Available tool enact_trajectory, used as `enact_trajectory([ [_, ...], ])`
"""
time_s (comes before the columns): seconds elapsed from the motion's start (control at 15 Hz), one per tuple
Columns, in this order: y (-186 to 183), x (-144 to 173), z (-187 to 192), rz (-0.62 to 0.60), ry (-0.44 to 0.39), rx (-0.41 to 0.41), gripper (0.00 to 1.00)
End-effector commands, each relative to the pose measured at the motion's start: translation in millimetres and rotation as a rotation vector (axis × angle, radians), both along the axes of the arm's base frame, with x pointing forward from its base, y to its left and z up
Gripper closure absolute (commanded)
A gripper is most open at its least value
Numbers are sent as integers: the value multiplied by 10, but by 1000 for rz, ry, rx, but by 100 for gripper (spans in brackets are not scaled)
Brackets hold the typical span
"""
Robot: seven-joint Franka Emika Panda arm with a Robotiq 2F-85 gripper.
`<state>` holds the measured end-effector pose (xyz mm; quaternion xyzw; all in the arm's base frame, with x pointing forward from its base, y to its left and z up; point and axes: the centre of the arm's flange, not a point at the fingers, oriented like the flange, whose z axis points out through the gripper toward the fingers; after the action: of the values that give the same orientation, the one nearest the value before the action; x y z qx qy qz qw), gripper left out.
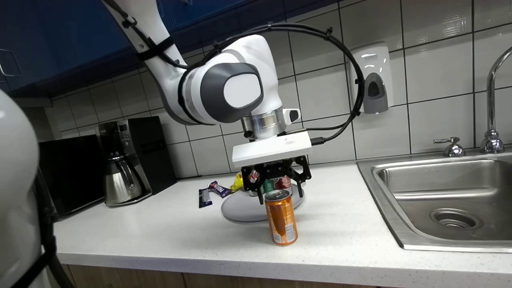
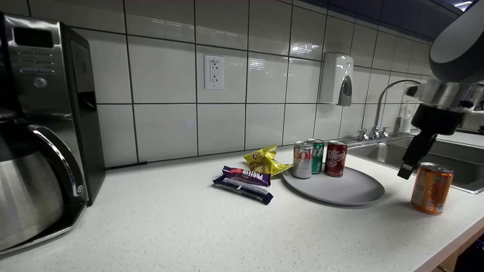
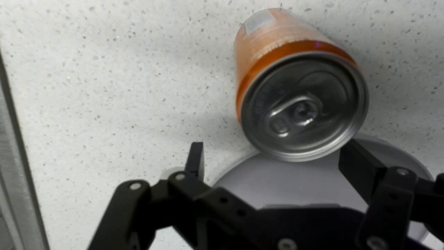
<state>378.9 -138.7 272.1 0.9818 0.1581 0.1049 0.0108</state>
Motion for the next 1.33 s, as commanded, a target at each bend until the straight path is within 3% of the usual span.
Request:
enact_trajectory([
  [0.0,132,-63,24,31,-4,0,0],
  [1.27,121,43,-1,31,-1,-3,0],
])
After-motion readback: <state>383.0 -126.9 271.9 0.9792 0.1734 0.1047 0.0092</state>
